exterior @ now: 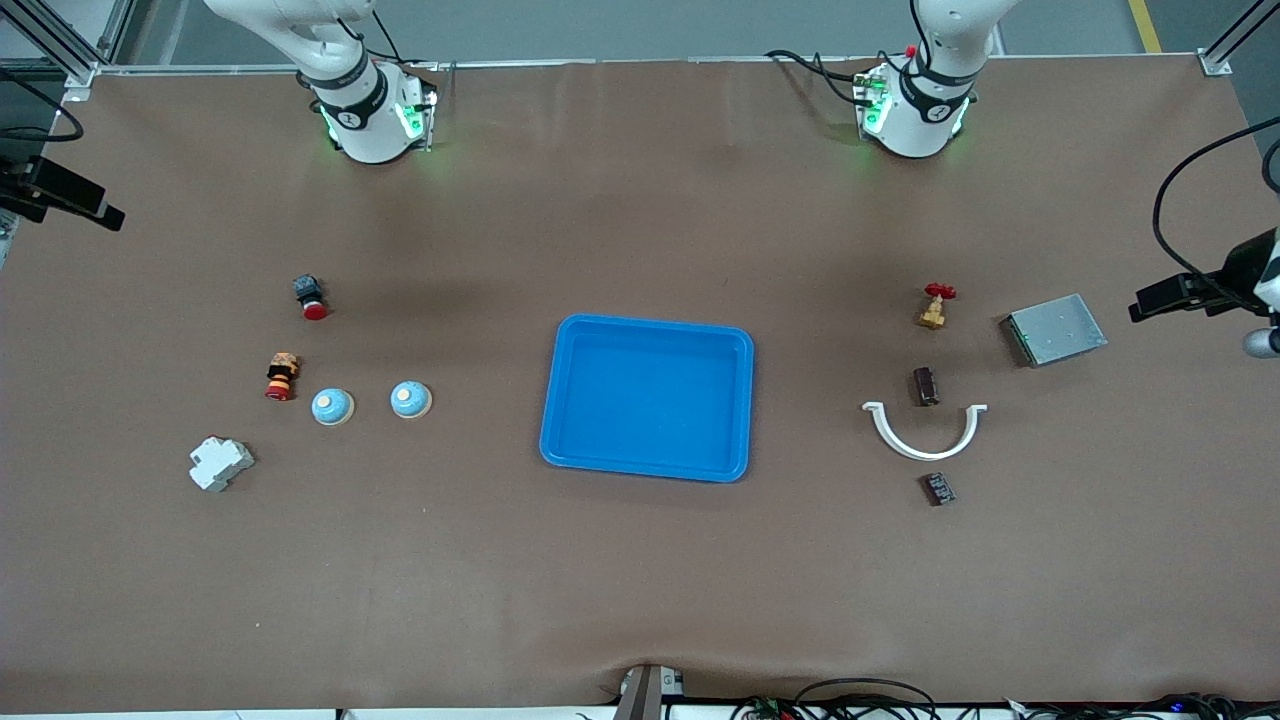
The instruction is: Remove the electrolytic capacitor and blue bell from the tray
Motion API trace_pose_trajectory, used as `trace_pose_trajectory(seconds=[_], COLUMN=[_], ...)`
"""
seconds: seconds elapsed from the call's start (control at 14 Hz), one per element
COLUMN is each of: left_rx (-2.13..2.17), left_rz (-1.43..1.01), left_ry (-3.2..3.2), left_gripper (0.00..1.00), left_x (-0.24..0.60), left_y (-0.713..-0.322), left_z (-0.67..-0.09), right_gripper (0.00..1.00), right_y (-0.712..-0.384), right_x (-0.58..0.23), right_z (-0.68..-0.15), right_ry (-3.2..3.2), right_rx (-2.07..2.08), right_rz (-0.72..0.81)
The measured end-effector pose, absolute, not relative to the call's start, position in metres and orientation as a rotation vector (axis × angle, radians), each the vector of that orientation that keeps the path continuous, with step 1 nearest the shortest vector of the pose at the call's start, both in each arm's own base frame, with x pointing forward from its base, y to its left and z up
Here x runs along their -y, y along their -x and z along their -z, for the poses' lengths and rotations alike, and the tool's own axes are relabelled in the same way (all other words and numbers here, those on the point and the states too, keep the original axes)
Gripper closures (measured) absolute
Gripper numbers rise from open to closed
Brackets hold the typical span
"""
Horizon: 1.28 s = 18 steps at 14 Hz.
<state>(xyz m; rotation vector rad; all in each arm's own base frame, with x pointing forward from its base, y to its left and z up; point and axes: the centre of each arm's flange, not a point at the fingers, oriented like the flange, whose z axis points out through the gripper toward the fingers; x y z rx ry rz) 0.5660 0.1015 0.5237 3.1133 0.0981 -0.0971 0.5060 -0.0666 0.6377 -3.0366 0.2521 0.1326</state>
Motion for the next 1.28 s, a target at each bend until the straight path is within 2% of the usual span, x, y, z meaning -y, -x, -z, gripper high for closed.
trace_pose_trajectory(seconds=[0.21, 0.43, 0.64, 1.0, 1.28], left_rx=[-0.115, -0.341, -0.534, -0.291, -0.065], left_rz=[0.051, 0.058, 0.066, 0.052, 0.036], left_ry=[-3.023, -2.966, -2.931, -2.981, -3.032], left_gripper=[0.0, 0.0, 0.0, 0.0, 0.0], left_x=[-0.092, -0.089, -0.05, -0.04, -0.045], left_y=[-0.584, -0.594, -0.598, -0.588, -0.589], left_z=[-0.561, -0.562, -0.571, -0.589, -0.586], right_gripper=[0.0, 0.0, 0.0, 0.0, 0.0], right_y=[-0.507, -0.508, -0.51, -0.515, -0.522], right_x=[0.066, 0.065, 0.066, 0.069, 0.069], right_z=[-0.632, -0.634, -0.64, -0.681, -0.689], right_ry=[3.037, 3.042, 3.056, 3.083, 3.086], right_rx=[-0.252, -0.247, -0.25, -0.252, -0.25], right_rz=[-0.135, -0.121, -0.051, 0.164, 0.198])
